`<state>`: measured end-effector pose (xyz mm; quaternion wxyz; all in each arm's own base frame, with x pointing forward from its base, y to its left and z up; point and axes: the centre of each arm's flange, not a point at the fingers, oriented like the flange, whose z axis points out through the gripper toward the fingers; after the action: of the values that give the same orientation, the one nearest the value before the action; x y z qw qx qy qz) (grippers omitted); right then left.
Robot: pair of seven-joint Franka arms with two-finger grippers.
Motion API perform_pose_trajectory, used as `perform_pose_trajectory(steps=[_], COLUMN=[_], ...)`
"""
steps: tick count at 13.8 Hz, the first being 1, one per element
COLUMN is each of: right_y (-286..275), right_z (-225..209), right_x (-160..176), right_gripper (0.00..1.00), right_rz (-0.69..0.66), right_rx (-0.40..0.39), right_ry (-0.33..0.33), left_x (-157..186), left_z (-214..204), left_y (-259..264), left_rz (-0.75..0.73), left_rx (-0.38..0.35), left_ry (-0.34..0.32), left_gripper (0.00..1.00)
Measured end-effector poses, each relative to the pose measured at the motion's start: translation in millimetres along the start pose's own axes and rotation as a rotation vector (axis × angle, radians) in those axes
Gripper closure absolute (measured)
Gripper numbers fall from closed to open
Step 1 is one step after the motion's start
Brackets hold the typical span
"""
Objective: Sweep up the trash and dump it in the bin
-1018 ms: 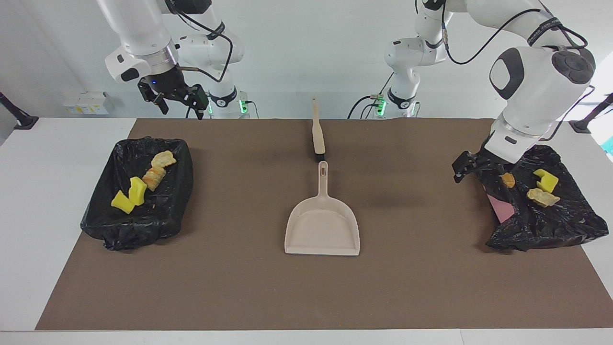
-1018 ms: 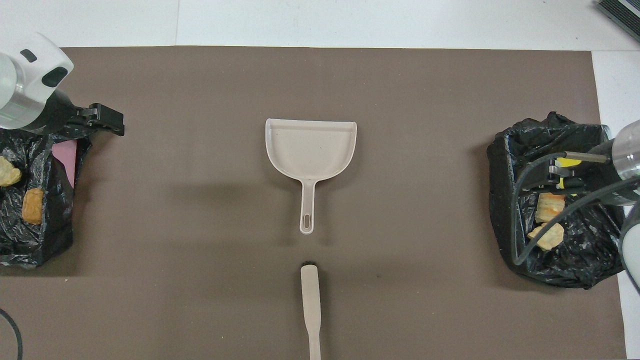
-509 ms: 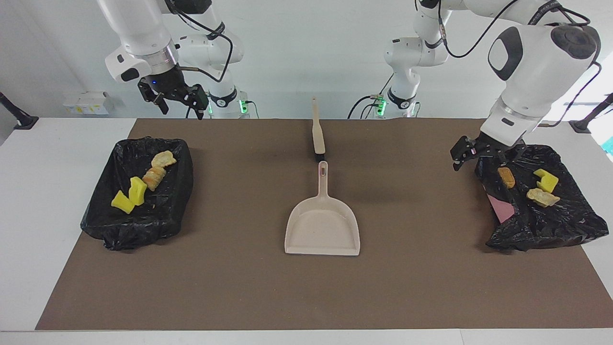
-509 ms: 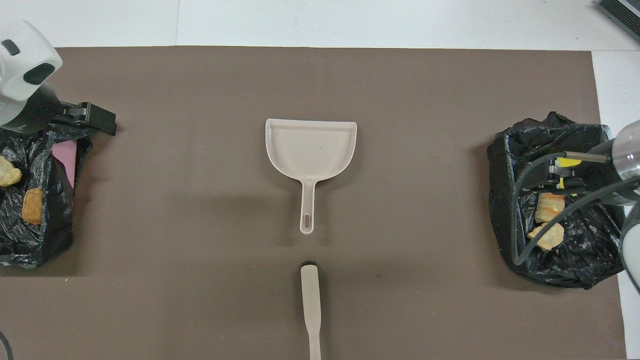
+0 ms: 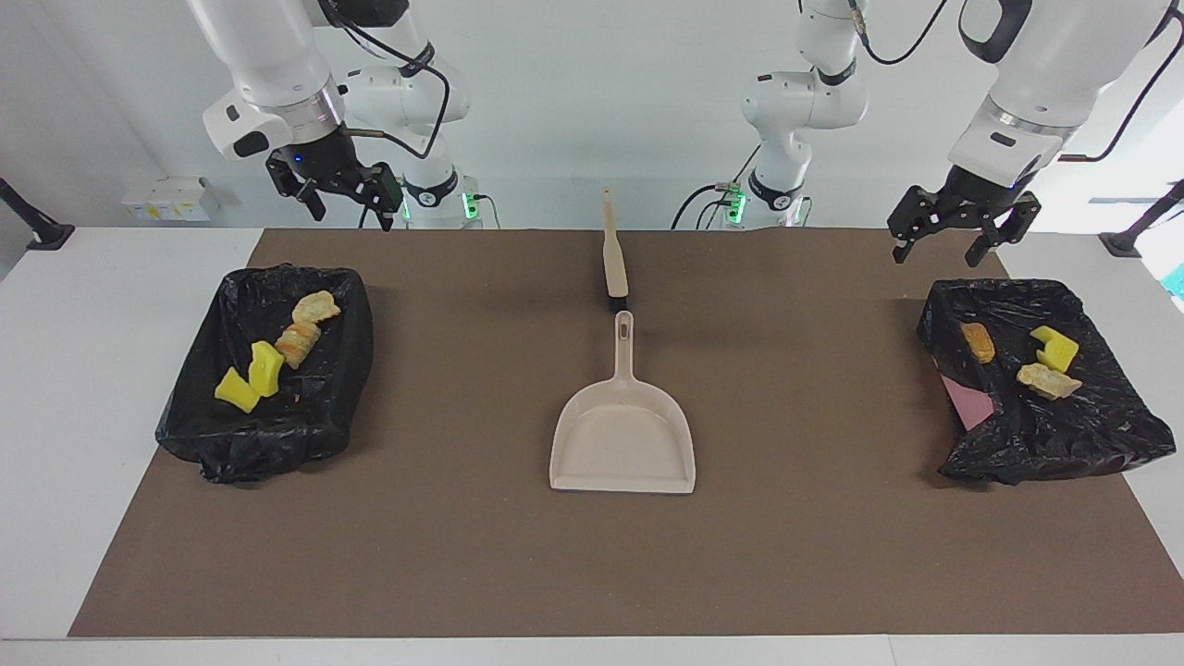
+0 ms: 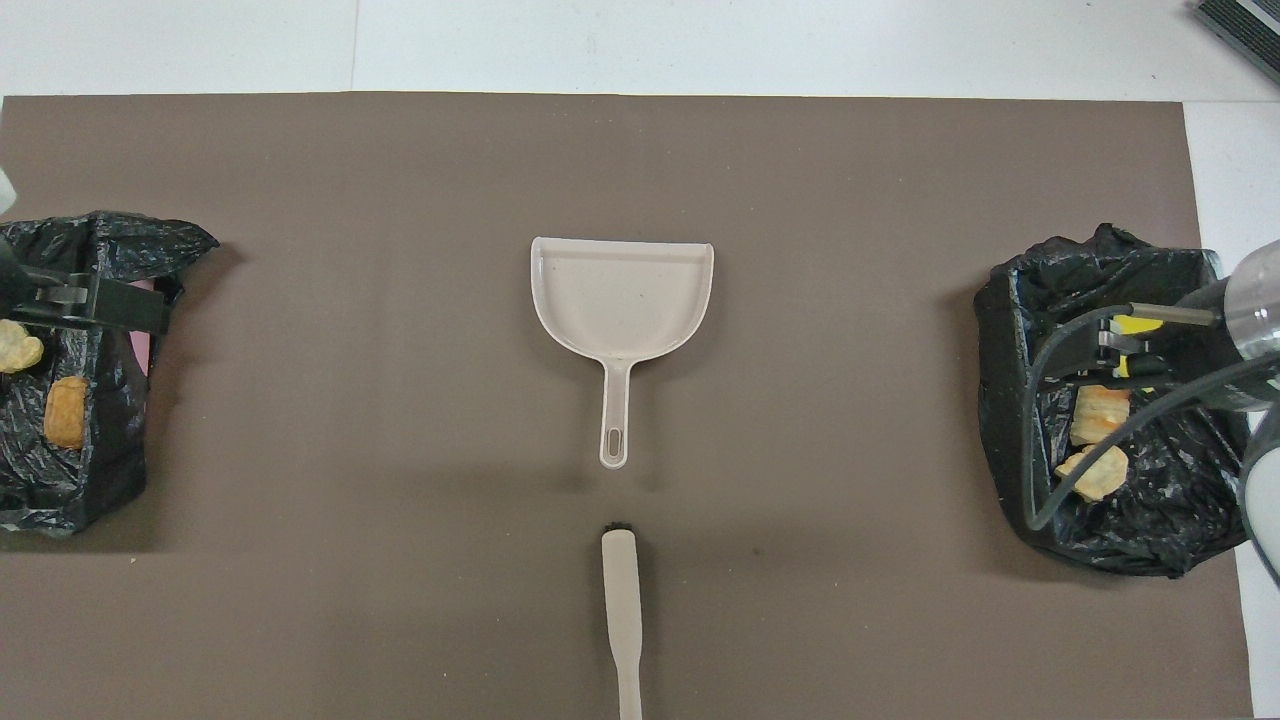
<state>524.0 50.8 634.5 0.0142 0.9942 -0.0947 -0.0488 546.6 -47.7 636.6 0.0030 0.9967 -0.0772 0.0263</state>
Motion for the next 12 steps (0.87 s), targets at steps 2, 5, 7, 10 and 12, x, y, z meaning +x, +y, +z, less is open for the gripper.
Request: perform_pose_trajectory(steps=[2, 5, 7, 10, 12], right_y=[0.0, 0.0, 0.0, 0.0, 0.0], right_z=[0.0, 0.0, 0.0, 0.0, 0.0], right_x=[0.0, 0.0, 0.0, 0.0, 0.0], right_gripper=[0.0, 0.0, 0.0, 0.0, 0.0], right_rz=[0.0, 0.0, 0.0, 0.0, 0.0], right_rx=[0.0, 0.0, 0.0, 0.0, 0.0], right_ry=[0.0, 0.0, 0.0, 0.0, 0.0], left_x=[-5.0, -8.9, -9.0, -9.1, -9.3], left_z=[2.7, 4.3, 4.2, 4.0, 3.9], left_y=[-0.4, -1.3, -1.2, -1.2, -1.0], left_rz=[0.005, 0.005, 0.005, 0.005, 0.008], left_rx=[-0.001, 0.006, 0.007, 0.007, 0.007], left_ry=[-0.031, -0.06, -0.06, -0.06, -0.061], left_gripper=[0.0, 0.0, 0.0, 0.0, 0.0])
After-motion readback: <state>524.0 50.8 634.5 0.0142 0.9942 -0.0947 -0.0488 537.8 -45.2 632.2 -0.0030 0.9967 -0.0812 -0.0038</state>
